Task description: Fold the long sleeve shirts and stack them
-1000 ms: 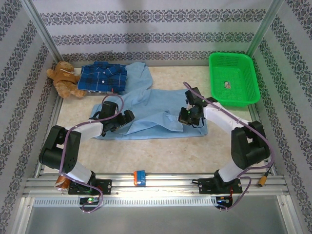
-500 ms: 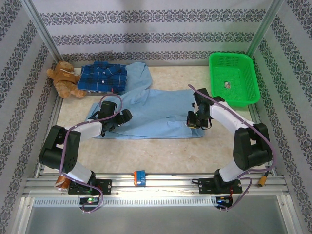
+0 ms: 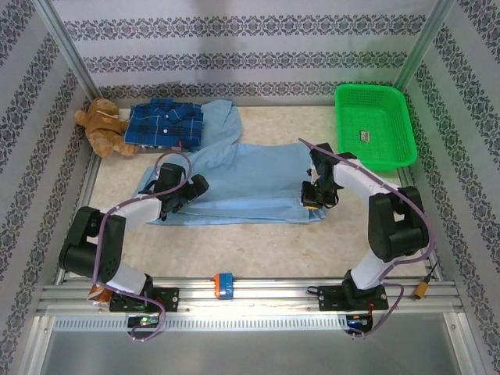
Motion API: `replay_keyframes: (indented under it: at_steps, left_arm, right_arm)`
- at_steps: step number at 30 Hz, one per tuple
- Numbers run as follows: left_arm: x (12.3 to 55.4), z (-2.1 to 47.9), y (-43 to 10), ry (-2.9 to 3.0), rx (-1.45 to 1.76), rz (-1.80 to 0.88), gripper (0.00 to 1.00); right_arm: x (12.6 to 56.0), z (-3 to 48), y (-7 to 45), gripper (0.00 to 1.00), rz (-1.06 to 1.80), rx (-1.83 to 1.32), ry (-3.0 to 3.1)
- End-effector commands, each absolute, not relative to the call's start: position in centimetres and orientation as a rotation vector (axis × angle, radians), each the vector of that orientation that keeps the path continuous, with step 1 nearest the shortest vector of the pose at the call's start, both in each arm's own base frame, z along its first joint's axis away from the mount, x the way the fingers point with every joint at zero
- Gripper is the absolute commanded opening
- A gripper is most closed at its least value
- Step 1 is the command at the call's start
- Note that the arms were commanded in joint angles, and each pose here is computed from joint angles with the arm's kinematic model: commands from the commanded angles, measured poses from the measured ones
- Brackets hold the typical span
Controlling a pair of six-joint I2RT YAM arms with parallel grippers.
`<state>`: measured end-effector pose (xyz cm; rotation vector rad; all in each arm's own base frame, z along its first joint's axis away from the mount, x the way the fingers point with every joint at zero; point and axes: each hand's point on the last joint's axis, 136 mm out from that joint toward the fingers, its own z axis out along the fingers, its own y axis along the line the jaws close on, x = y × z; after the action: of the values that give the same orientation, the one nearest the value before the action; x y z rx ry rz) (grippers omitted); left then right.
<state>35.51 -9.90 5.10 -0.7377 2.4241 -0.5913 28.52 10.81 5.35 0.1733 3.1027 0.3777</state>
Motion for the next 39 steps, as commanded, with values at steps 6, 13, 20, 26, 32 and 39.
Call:
replay_keyframes:
  at_steps: [6,13,20,26,32,39]
  left_arm:
    - [37.1,16.0,-10.9,2.366,-0.613,-0.676,1.0]
    - [37.4,15.4,-12.3,2.611,-0.082,-0.524,0.94]
    - [36.7,11.3,-12.5,2.742,0.213,-0.441,0.78]
    - [36.7,8.4,-12.5,2.792,0.403,-0.347,0.76]
    - [37.3,5.7,-12.4,2.834,0.521,-0.264,0.76]
    - [39.4,3.9,-13.3,2.808,0.546,-0.217,0.76]
  right_arm:
    - [28.4,6.6,11.6,0.0,0.361,0.119,3.077]
    - [28.2,6.1,11.8,0.0,0.346,0.125,3.077]
    - [28.5,6.2,11.6,0.0,0.315,0.118,3.074]
    - [28.7,6.3,11.7,0.0,0.316,0.105,3.085]
    - [28.7,6.2,12.0,0.0,0.33,0.101,3.091]
    - [28.6,6.3,12.1,0.0,0.331,0.083,3.101]
